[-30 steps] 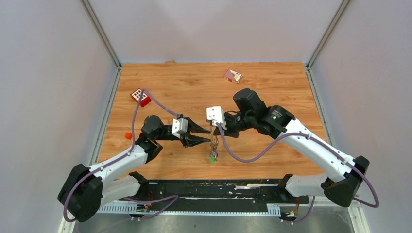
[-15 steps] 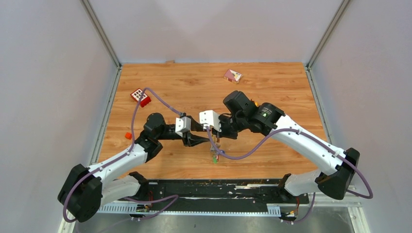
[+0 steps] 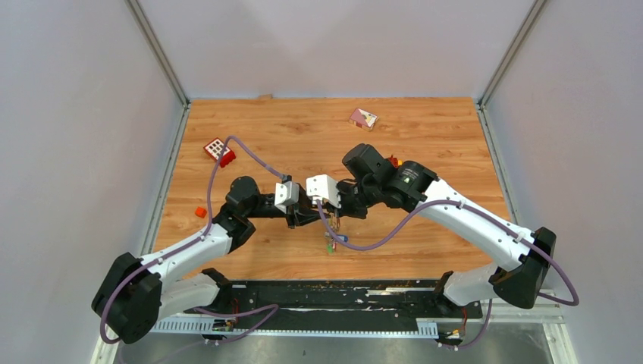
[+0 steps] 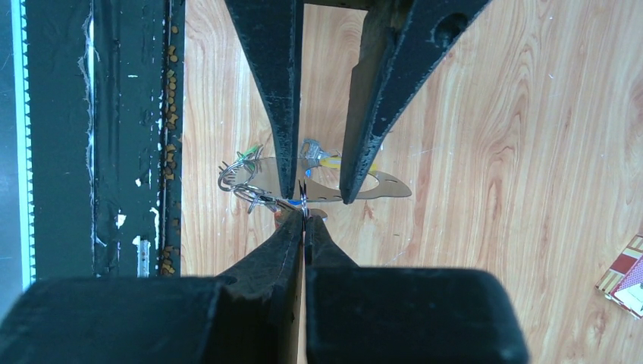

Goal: Put the keys on the keyring

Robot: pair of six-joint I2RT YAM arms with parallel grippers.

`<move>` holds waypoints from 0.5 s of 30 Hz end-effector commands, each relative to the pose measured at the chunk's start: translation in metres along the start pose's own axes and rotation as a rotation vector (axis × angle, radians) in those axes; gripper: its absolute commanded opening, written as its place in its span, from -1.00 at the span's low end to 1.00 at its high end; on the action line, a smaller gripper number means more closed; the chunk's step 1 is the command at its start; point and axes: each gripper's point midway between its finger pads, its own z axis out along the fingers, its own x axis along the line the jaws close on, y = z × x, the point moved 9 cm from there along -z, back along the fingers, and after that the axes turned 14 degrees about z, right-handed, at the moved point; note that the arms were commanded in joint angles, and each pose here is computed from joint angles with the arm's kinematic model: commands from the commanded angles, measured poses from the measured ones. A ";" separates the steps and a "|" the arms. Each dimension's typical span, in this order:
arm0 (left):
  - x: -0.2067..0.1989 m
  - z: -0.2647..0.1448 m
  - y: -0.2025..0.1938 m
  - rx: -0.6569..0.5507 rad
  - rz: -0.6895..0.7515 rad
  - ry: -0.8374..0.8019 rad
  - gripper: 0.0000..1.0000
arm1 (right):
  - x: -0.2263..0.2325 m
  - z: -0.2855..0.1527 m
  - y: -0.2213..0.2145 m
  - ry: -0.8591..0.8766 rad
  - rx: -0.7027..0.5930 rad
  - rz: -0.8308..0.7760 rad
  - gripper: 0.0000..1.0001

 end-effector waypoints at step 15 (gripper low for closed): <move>0.005 0.006 0.015 -0.041 0.046 -0.024 -0.49 | -0.002 -0.009 0.021 -0.034 -0.089 -0.024 -1.00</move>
